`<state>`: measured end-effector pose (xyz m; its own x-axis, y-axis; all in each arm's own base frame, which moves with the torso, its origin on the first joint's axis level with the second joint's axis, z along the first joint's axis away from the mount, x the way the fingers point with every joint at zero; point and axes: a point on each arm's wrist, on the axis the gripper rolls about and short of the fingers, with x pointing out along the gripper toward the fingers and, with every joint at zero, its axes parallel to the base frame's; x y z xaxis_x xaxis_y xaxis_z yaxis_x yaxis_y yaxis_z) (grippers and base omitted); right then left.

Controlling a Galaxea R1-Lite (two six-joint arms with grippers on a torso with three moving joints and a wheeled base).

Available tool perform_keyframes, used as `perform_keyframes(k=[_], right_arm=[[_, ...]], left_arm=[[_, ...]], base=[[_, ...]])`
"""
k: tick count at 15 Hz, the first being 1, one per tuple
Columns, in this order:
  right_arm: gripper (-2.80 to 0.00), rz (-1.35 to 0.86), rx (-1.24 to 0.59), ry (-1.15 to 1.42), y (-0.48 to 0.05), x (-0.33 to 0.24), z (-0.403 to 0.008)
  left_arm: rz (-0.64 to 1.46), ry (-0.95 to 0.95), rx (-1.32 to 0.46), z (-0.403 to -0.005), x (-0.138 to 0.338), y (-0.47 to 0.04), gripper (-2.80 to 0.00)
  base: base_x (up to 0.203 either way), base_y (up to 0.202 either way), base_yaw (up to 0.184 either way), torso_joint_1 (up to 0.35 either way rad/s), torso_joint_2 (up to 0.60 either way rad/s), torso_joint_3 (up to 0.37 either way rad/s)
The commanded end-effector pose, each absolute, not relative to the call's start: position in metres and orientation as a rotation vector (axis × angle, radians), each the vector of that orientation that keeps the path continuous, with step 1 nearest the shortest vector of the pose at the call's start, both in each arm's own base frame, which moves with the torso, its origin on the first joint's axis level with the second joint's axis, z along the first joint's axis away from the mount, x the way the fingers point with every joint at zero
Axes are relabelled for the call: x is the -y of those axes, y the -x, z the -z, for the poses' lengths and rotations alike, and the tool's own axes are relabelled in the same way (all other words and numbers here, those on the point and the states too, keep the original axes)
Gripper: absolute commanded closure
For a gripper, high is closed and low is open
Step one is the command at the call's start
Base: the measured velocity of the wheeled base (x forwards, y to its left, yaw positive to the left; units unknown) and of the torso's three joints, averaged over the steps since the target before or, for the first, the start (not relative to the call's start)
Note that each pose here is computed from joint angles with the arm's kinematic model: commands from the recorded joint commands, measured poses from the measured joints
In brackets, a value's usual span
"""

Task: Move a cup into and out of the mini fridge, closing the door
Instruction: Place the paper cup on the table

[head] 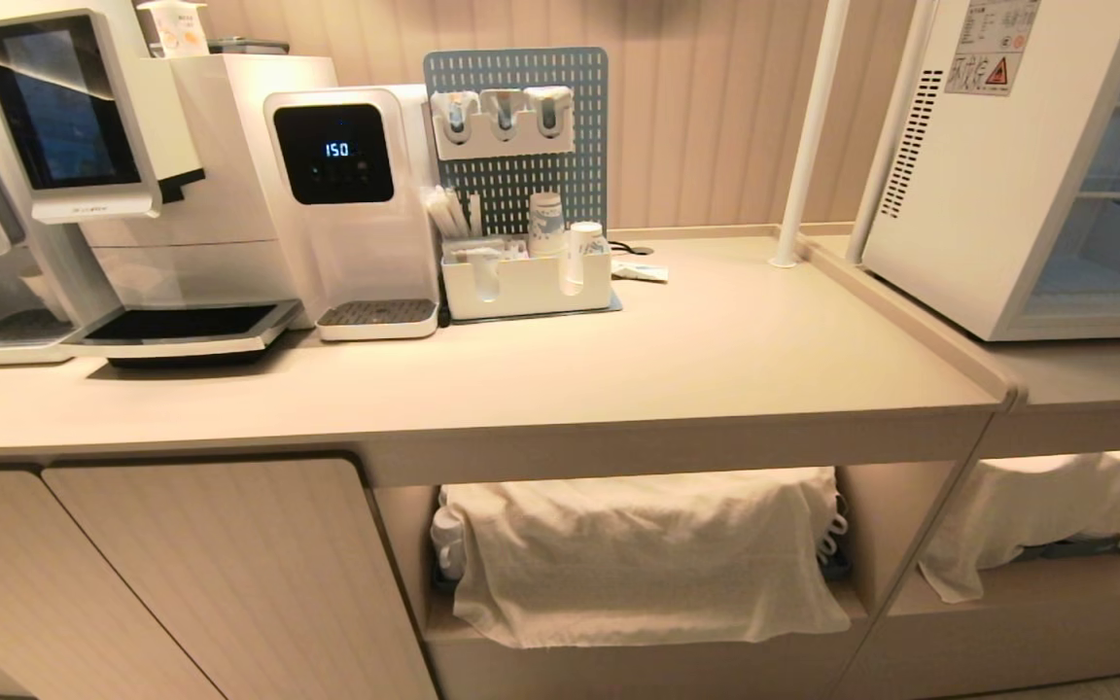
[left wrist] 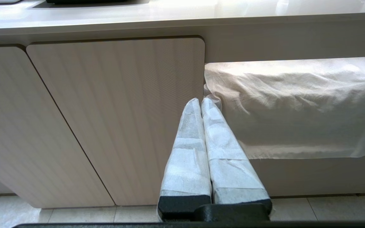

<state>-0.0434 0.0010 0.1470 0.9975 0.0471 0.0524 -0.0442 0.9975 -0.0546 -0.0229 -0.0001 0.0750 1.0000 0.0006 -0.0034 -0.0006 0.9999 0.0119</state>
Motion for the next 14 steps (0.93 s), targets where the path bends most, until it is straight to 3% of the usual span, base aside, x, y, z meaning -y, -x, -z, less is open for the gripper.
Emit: perform_keyframes(k=[1,4,6,9,12,14], right_arm=[[0.0,-0.074,0.032,-0.001,0.026,-0.001,-0.236],[0.0,-0.166,-0.087,-0.1,-0.044,-0.004,-0.336],[0.0,-0.217,-0.226,-0.143,-0.111,-0.009,-0.363],[0.0,-0.272,-0.462,-0.191,-0.218,-0.025,-0.354],[0.0,-0.278,-0.657,-0.221,-0.314,-0.04,-0.309],[0.0,-0.289,-0.689,-0.22,-0.365,-0.05,-0.274]], left_arm=[[-0.002,-0.011,-0.002,-0.075,0.0,0.023,0.0],[-0.002,-0.011,-0.003,-0.075,0.0,0.023,0.0],[-0.003,-0.011,-0.003,-0.075,0.0,0.023,0.0],[-0.002,-0.011,-0.003,-0.075,0.0,0.023,0.0],[-0.002,-0.011,-0.003,-0.075,0.0,0.023,0.0],[-0.002,-0.011,-0.003,-0.075,0.0,0.023,0.0]], base=[[0.0,0.0,0.0,0.0,0.0,0.0],[0.0,0.0,0.0,0.0,0.0,0.0],[0.0,0.0,0.0,0.0,0.0,0.0],[0.0,0.0,0.0,0.0,0.0,0.0],[0.0,0.0,0.0,0.0,0.0,0.0],[0.0,0.0,0.0,0.0,0.0,0.0]])
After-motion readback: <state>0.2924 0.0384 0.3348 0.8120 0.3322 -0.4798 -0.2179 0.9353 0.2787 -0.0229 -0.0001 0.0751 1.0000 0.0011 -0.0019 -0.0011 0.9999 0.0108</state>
